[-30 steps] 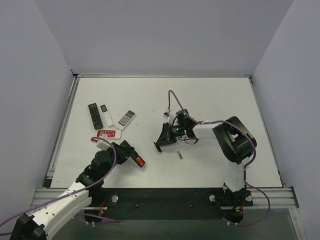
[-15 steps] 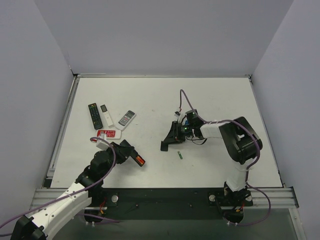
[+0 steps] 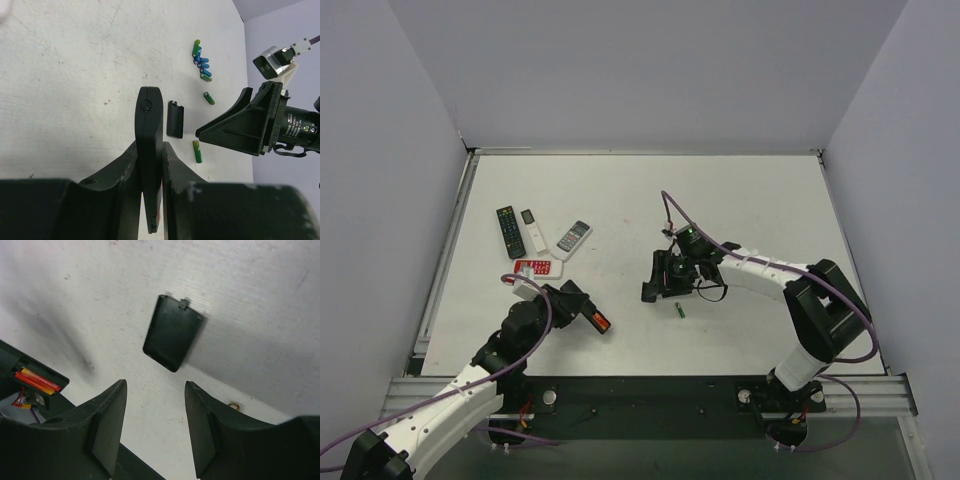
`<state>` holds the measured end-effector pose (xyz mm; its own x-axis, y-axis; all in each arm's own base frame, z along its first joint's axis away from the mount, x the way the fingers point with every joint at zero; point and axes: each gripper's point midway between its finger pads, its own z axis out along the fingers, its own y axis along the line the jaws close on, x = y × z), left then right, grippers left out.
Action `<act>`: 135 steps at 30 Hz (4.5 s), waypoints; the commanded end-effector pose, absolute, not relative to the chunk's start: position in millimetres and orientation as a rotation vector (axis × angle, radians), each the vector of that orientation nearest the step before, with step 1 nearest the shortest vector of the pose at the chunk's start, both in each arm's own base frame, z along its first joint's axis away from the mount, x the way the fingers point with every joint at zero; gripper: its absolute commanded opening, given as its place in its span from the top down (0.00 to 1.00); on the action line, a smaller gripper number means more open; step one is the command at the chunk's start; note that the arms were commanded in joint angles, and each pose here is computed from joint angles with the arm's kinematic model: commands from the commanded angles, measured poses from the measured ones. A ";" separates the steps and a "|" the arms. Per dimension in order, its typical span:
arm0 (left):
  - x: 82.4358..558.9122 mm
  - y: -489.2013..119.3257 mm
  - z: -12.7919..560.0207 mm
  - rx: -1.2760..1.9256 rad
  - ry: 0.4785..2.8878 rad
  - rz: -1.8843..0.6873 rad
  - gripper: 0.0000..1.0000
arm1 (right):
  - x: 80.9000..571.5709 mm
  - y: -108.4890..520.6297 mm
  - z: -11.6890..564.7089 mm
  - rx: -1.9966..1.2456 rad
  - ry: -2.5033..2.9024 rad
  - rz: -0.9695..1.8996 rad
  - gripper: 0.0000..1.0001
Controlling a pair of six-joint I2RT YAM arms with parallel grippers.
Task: Load the batteries into the remote control
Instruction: Adjust the battery cover at the center of the board.
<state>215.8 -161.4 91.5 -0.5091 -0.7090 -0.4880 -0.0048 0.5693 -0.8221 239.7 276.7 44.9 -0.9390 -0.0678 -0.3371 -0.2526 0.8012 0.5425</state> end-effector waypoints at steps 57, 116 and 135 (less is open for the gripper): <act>207.9 -161.6 100.9 -0.570 1.869 -1.073 1.00 | 229.0 263.4 -41.9 -0.314 2.987 0.158 0.63; 198.1 -140.9 109.6 -0.628 1.876 -0.996 1.00 | 293.9 226.7 35.9 -1.070 1.930 -1.251 0.86; 197.7 -142.7 113.0 -0.620 1.860 -1.019 1.00 | 279.2 246.2 80.2 -1.026 2.284 -0.609 0.58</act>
<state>193.0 -138.9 82.4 -0.5026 -0.7224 -0.4749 -0.0673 0.5804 -0.8116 278.9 247.3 53.7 -0.5192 -0.8243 -0.2256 -0.4555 0.4902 -0.7431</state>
